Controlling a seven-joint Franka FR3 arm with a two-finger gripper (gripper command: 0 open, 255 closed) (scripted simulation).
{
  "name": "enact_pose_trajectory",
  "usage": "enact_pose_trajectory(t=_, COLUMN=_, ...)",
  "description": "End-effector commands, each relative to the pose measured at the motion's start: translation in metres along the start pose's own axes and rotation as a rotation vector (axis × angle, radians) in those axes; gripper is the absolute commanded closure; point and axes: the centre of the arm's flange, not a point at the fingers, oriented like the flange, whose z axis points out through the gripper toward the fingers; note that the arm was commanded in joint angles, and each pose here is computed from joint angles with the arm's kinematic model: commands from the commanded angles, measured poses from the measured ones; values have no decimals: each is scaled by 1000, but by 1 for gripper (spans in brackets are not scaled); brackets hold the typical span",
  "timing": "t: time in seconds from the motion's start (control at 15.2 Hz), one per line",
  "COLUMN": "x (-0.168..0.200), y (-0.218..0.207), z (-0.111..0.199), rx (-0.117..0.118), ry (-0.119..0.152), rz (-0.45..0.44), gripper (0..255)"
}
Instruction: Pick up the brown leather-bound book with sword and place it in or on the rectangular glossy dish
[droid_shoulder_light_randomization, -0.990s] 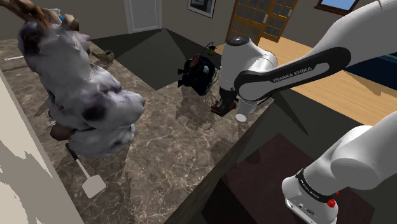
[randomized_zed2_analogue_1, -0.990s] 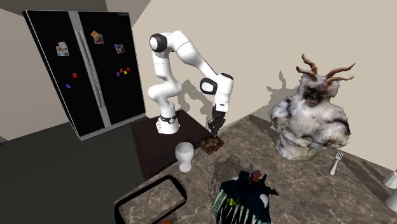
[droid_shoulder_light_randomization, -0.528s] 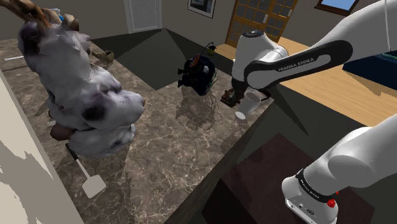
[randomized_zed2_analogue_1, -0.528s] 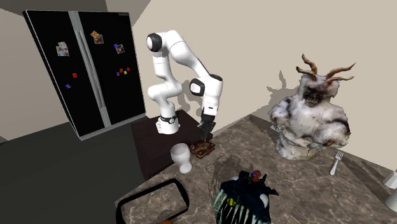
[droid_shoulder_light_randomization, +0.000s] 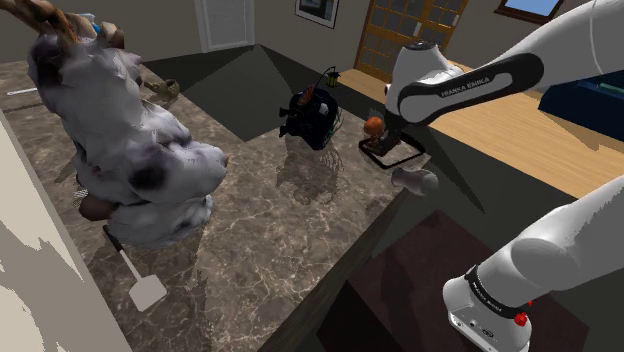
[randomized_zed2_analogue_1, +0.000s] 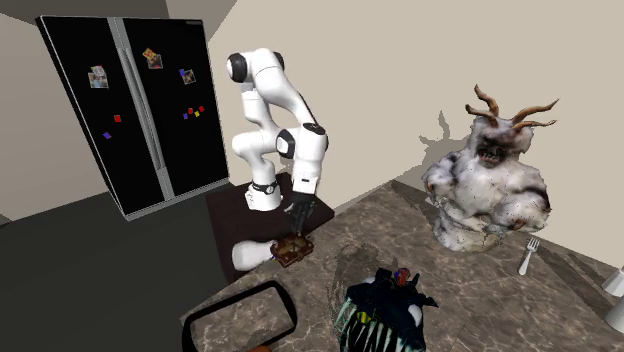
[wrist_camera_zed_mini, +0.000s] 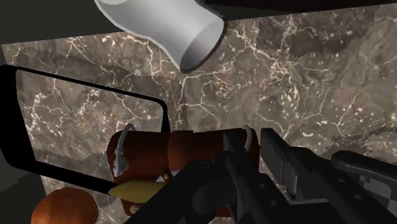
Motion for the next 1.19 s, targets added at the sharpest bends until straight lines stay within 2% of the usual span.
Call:
enact_pose_trajectory(t=0.0, x=1, y=27, z=2, rx=-1, ry=0, rz=-2, gripper=255)
enact_pose_trajectory(t=0.86, x=1, y=205, z=28, rx=-1, ry=0, rz=-2, gripper=255)
enact_pose_trajectory(t=1.12, x=1, y=200, z=49, rx=-1, ry=0, rz=-2, gripper=255)
